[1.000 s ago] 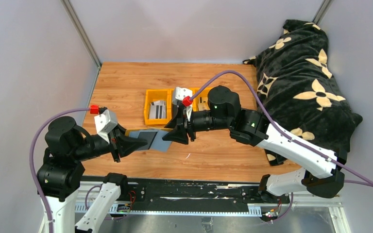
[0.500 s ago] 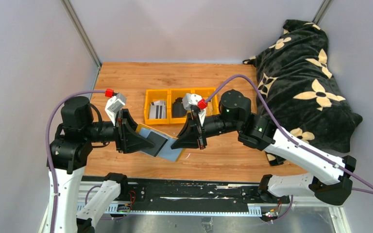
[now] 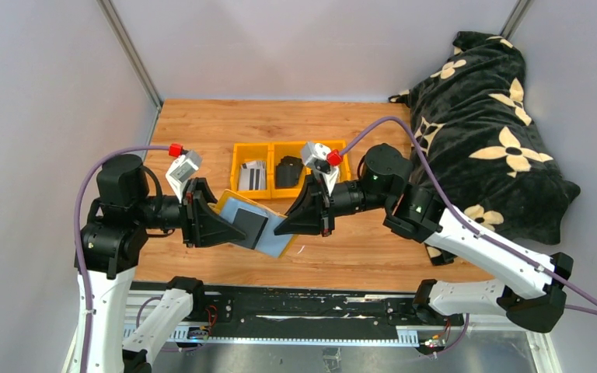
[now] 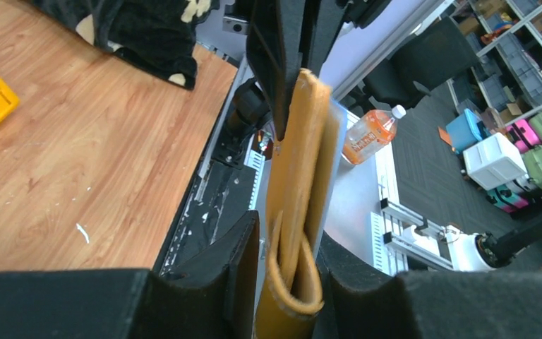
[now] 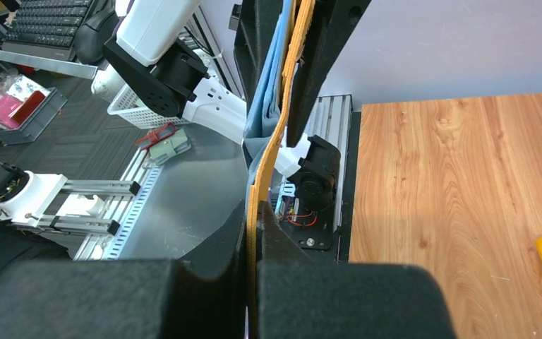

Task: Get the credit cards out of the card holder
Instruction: Remove the credit card from the card holder.

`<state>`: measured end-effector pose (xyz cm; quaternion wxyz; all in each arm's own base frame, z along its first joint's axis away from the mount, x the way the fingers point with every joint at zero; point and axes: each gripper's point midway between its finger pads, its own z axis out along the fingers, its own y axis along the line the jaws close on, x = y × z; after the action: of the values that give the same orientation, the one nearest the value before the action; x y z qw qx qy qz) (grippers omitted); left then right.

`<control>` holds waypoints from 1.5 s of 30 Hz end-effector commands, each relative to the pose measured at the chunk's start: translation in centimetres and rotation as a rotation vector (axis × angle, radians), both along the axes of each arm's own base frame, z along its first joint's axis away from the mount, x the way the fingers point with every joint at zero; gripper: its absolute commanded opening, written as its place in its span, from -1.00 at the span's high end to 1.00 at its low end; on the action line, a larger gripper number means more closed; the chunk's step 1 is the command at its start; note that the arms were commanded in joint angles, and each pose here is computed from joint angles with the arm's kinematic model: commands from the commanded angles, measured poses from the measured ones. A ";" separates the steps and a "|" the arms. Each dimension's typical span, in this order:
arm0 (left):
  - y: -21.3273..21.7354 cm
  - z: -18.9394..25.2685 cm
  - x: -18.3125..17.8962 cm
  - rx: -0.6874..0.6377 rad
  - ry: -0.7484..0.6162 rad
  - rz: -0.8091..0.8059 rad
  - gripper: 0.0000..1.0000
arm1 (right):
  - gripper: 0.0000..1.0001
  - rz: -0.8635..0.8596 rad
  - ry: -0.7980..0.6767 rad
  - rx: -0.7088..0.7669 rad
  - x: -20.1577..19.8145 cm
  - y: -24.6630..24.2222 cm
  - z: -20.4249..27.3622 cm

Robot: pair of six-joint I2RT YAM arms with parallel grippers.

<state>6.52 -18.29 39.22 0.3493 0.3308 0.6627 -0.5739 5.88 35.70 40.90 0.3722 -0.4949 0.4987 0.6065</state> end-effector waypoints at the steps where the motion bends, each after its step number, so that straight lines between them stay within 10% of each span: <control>1: -0.1 0.9 -1.6 -0.036 0.042 -0.077 0.43 | 1.00 0.037 -0.004 0.031 -0.1 0.4 1.0; 12: 0.1 0.4 0.9 0.021 0.013 0.069 1.00 | -0.22 -0.322 -0.031 0.058 6.0 -2.3 3.7; 17: 0.5 0.1 5.0 0.003 0.035 0.299 1.00 | -0.23 -0.583 0.002 0.172 8.6 -5.7 6.6; 23: 0.9 1.5 7.2 -0.104 -0.003 0.437 1.00 | -0.05 -0.365 0.125 0.270 5.3 -3.9 7.5; 45: -0.1 1.9 4.7 -0.135 0.044 0.278 1.00 | 0.07 -0.158 0.324 0.180 5.5 3.3 2.9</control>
<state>12.32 -18.10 40.62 0.4426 0.1807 0.6837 -0.5514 11.85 38.71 41.92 0.3769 -0.3119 0.5604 0.6683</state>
